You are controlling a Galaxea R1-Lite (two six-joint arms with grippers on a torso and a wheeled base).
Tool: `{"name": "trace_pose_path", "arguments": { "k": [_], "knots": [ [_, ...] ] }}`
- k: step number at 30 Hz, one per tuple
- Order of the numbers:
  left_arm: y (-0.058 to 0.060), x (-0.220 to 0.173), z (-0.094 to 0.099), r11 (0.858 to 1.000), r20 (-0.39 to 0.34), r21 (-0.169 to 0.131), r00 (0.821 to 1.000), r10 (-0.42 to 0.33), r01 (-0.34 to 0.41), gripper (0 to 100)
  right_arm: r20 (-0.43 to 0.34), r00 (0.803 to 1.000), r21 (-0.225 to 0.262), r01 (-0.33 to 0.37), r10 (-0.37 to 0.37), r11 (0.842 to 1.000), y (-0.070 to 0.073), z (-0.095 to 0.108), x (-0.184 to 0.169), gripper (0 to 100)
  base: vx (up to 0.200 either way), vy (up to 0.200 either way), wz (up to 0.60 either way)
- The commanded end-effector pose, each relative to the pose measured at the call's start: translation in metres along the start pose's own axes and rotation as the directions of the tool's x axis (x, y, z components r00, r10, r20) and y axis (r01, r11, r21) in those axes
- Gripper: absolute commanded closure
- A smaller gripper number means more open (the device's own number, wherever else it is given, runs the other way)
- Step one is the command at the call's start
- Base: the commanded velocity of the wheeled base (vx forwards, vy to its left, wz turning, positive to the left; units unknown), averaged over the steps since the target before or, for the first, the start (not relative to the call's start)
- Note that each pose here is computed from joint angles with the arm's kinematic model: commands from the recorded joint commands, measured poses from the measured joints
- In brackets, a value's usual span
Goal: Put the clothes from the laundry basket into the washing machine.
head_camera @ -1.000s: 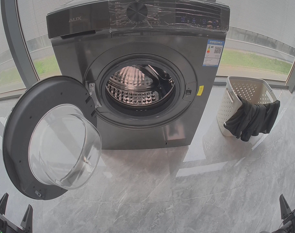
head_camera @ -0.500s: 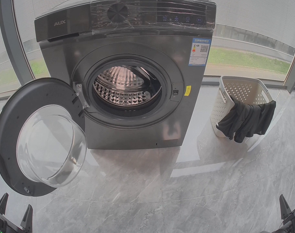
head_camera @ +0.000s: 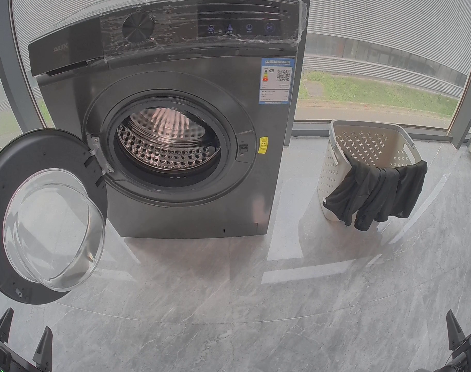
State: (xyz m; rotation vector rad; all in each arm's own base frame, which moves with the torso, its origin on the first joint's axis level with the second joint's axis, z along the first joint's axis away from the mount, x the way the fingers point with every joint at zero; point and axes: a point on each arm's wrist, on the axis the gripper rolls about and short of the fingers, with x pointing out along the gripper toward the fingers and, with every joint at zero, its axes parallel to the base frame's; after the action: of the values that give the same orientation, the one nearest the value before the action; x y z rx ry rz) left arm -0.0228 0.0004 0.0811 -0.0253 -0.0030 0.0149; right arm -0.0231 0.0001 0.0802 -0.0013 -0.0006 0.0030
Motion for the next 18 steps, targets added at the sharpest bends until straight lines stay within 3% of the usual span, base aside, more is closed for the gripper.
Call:
{"name": "trace_pose_path", "arguments": {
  "k": [1,6,18],
  "knots": [
    [0.0001,-0.0002,-0.0048,1.000,0.002,-0.001,1.000,0.000,0.000,0,-0.002,1.000,0.000,-0.002,0.002,1.000,0.0001,-0.0044,0.0001,0,0.200,0.000,0.00],
    [0.0001,-0.0002,-0.0048,1.000,0.002,-0.001,1.000,0.000,0.000,0,-0.002,1.000,0.000,0.000,0.000,1.000,0.0000,-0.0044,0.0001,0,0.200,0.000,0.00],
    [0.0001,-0.0002,-0.0048,1.000,0.002,-0.001,1.000,0.000,0.000,0,-0.002,1.000,0.000,-0.002,0.002,1.000,0.0001,-0.0044,0.0001,0,0.000,0.000,0.00]
  ]
}}
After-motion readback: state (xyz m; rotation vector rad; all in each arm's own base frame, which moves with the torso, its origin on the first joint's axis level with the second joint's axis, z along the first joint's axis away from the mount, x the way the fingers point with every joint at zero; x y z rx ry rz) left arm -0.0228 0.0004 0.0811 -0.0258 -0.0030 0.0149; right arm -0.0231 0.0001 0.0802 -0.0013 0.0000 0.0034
